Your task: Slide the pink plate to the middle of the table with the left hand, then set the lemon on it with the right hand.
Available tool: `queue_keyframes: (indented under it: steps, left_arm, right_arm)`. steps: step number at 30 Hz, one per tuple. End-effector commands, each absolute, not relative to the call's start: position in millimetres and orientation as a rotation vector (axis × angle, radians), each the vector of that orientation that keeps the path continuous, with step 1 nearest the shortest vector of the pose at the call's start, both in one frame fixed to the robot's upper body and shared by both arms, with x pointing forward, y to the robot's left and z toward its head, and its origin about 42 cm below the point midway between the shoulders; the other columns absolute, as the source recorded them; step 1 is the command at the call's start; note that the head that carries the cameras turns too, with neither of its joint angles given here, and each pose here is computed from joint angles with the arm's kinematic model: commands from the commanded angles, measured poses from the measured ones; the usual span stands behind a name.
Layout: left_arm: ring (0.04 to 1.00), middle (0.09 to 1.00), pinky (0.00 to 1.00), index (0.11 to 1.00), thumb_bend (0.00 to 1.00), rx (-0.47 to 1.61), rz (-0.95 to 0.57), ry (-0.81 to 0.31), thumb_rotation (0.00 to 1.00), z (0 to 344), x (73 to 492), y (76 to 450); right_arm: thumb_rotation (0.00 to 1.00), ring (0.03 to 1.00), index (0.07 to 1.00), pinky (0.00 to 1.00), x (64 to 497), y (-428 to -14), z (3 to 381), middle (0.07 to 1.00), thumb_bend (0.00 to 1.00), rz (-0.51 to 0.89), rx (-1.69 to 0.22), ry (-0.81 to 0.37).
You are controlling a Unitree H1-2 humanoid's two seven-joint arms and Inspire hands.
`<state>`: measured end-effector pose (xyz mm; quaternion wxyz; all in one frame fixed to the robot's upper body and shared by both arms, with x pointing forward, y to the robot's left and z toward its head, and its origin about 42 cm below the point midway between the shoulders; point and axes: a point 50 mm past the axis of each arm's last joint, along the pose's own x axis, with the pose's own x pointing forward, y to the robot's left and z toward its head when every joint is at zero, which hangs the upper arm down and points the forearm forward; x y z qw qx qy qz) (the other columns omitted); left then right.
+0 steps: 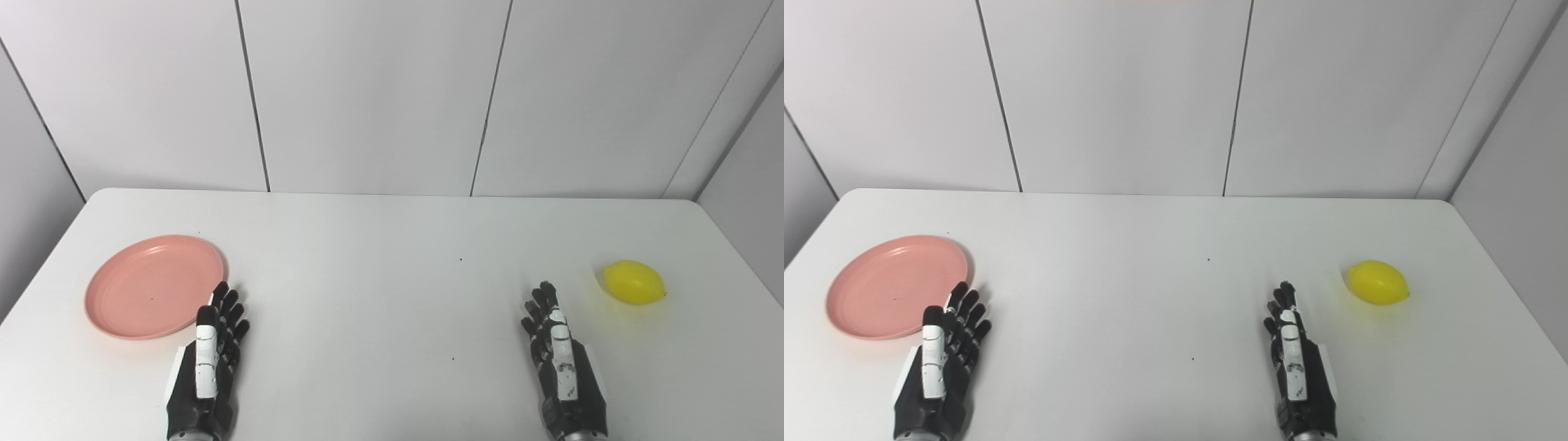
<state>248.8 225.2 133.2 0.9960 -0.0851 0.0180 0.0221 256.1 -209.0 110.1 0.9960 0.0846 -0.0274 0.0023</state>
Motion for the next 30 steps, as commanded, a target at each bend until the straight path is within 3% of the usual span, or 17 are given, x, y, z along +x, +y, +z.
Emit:
queue_keyframes:
  steps: [1,30]
  left_arm:
    - [1.000,1.000,1.00,1.000,0.77,-0.165,0.035,0.069,1.00,130,243,227]
    - [1.000,1.000,1.00,1.000,0.80,-0.131,0.030,0.065,1.00,122,242,215]
  right_arm:
    - [1.00,1.000,1.000,1.00,248,-205,94,1.000,0.70,-0.003,0.192,0.020]
    - [0.99,1.000,1.000,1.00,248,-217,88,1.000,0.70,0.001,0.194,0.027]
